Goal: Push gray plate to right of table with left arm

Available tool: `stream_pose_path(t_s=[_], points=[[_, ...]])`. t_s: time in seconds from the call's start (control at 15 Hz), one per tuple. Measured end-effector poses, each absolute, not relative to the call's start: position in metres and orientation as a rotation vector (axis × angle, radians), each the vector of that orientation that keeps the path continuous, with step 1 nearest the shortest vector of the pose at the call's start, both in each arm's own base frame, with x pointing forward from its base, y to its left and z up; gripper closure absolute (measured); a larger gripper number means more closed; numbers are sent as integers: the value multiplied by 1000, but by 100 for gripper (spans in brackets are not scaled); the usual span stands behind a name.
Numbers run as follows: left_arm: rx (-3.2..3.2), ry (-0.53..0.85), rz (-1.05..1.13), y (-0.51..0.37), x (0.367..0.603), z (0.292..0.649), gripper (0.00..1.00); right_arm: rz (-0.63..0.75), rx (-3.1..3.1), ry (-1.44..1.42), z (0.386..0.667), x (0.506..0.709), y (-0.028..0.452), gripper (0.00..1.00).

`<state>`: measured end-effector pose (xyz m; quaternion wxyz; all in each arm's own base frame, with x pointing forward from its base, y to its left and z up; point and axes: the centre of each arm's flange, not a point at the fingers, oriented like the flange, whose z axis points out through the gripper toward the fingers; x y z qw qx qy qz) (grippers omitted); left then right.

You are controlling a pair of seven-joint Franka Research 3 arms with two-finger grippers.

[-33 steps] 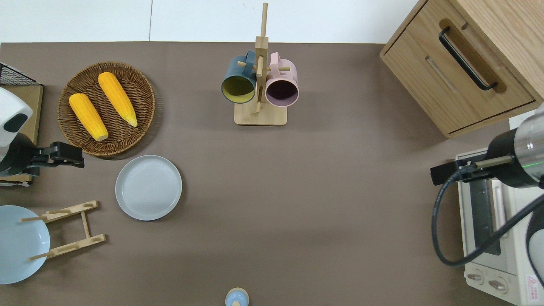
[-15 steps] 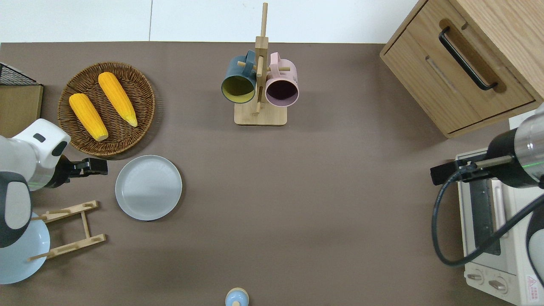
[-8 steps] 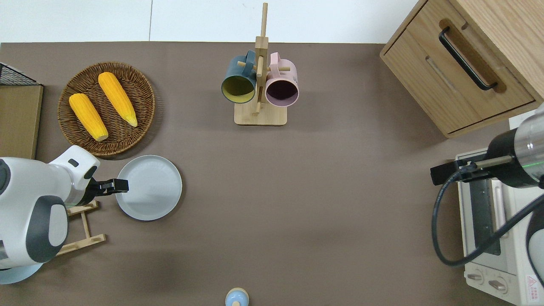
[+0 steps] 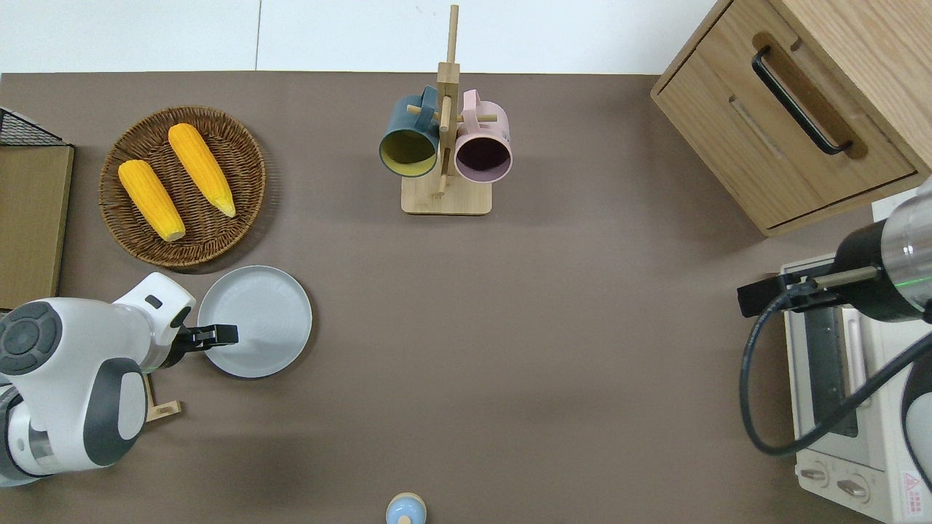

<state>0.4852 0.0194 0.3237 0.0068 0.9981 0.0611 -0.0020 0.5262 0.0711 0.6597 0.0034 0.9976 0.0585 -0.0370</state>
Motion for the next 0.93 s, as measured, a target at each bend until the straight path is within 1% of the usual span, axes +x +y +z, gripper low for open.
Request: stream_pose_path(t_s=[0.47, 0.53, 0.6, 0.73, 0.8, 0.93], points=[[3125, 202, -17, 23, 484, 305, 2, -116, 3127, 183, 660, 526, 71, 1], [3125, 202, -16, 23, 485, 303, 6, -116, 3127, 183, 660, 526, 71, 1], [3125, 202, -17, 23, 485, 302, 16, -116, 3127, 183, 660, 526, 71, 1], [3125, 203, -16, 23, 485, 302, 41, -116, 3127, 183, 660, 526, 71, 1], [3125, 204, -15, 23, 485, 302, 48, -116, 3127, 183, 660, 526, 71, 1], [3125, 204, -14, 23, 485, 302, 70, -116, 3127, 183, 660, 526, 71, 1]])
